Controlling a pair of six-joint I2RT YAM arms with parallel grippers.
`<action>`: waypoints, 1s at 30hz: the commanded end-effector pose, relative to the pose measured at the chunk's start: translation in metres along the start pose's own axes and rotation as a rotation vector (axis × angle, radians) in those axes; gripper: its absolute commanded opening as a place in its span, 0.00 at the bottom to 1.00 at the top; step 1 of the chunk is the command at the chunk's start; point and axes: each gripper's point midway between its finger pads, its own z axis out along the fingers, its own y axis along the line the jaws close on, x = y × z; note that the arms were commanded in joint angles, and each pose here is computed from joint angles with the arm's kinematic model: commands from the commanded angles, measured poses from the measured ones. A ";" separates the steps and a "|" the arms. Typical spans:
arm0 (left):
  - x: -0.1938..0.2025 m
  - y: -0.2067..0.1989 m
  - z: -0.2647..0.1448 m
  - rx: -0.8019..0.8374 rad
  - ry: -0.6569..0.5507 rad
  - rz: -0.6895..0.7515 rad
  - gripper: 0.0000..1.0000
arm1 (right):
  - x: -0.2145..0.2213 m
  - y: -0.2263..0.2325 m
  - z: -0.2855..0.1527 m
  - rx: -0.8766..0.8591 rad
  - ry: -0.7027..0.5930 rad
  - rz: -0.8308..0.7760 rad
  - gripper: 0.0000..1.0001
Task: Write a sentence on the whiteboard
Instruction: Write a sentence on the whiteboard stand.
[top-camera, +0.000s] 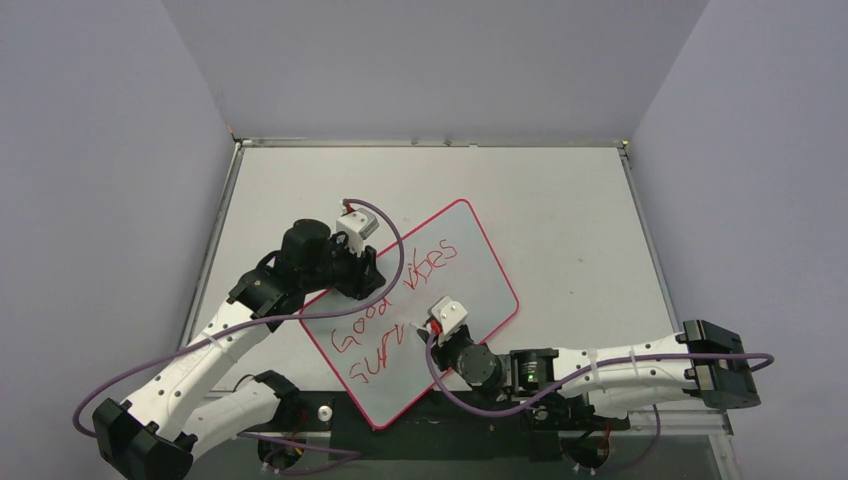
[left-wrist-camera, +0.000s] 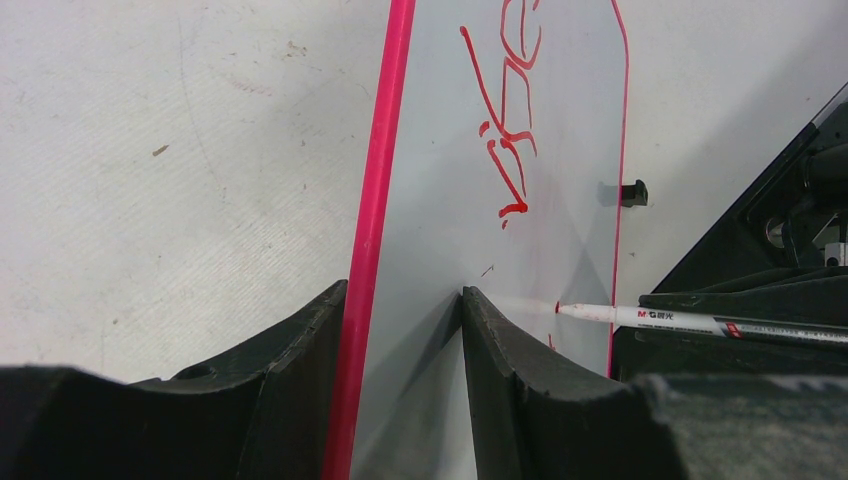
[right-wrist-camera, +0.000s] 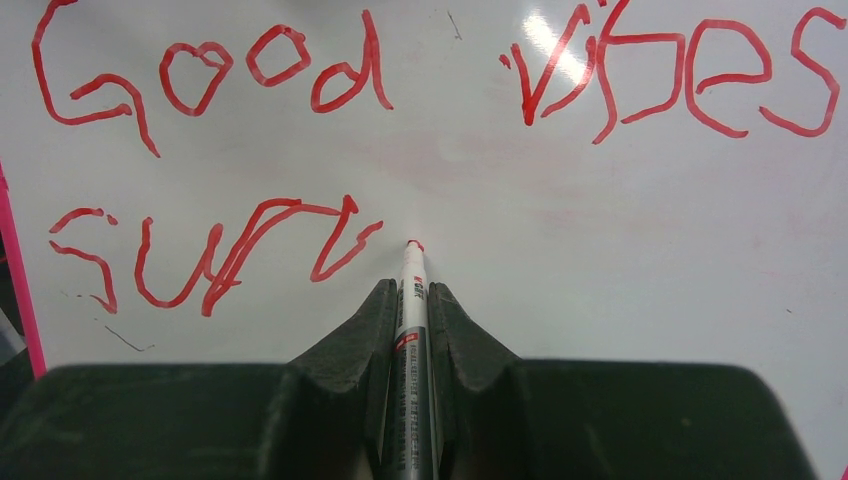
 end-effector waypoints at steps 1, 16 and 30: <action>-0.027 0.006 -0.004 -0.039 -0.092 0.056 0.00 | -0.007 0.012 -0.002 -0.031 -0.020 0.041 0.00; -0.026 0.006 -0.004 -0.040 -0.091 0.055 0.00 | 0.008 0.009 -0.009 -0.026 0.006 0.055 0.00; -0.026 0.008 -0.004 -0.047 -0.089 0.054 0.00 | 0.013 -0.002 -0.015 0.007 0.013 0.048 0.00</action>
